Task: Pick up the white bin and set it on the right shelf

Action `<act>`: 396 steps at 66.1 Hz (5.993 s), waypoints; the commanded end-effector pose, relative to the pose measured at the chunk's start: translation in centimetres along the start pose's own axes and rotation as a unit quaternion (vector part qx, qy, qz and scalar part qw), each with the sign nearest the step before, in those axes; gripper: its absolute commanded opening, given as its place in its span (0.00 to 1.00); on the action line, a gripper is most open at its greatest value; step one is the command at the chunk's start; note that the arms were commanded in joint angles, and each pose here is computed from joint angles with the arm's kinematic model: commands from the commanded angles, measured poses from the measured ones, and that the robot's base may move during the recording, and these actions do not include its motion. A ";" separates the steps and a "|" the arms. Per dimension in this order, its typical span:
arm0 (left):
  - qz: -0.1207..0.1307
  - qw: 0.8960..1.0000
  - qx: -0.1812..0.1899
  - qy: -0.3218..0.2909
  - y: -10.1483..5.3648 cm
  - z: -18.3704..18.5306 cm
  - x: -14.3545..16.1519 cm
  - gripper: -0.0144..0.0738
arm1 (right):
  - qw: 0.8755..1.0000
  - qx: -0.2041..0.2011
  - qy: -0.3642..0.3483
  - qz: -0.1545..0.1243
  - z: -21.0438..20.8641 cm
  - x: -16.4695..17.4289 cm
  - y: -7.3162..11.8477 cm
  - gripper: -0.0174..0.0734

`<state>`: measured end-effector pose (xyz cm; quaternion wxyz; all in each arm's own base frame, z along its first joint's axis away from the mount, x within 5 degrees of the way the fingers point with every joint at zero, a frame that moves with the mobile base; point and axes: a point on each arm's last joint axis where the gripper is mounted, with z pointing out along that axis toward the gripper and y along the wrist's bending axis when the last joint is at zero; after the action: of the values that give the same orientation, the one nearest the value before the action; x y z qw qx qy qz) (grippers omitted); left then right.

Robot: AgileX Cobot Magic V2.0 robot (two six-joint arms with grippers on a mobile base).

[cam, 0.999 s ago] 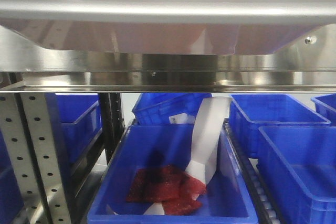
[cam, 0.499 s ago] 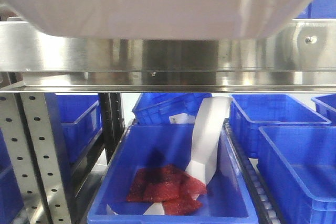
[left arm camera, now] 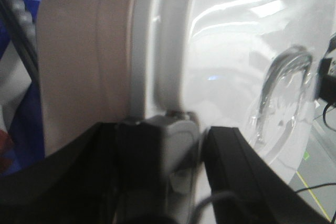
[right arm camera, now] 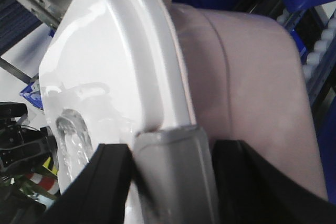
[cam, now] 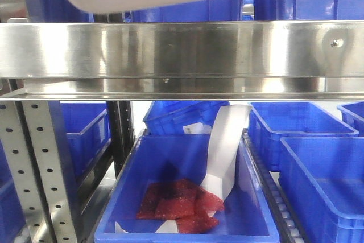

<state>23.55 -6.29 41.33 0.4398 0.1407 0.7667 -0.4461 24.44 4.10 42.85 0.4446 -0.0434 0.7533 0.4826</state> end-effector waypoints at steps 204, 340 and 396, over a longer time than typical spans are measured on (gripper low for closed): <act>0.151 0.905 -0.260 -0.300 -0.3 1.9 -8.1 0.03 | 0.858 0.297 -0.300 -0.292 -4.1 -5.1 2.2 0.26; 0.203 0.827 -0.319 -0.415 -1.3 -13.9 19.2 0.03 | 0.842 0.325 -0.318 -0.291 -12.9 19.8 -2.6 0.26; 0.203 0.827 -0.319 -0.415 -1.3 -13.9 19.2 0.03 | 0.834 0.347 -0.291 -0.316 -12.1 25.4 -7.8 0.26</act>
<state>4.28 0.54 28.75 0.8090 -0.0457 0.5774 -0.0997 5.71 -0.09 20.31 0.7282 0.0349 0.6841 0.0251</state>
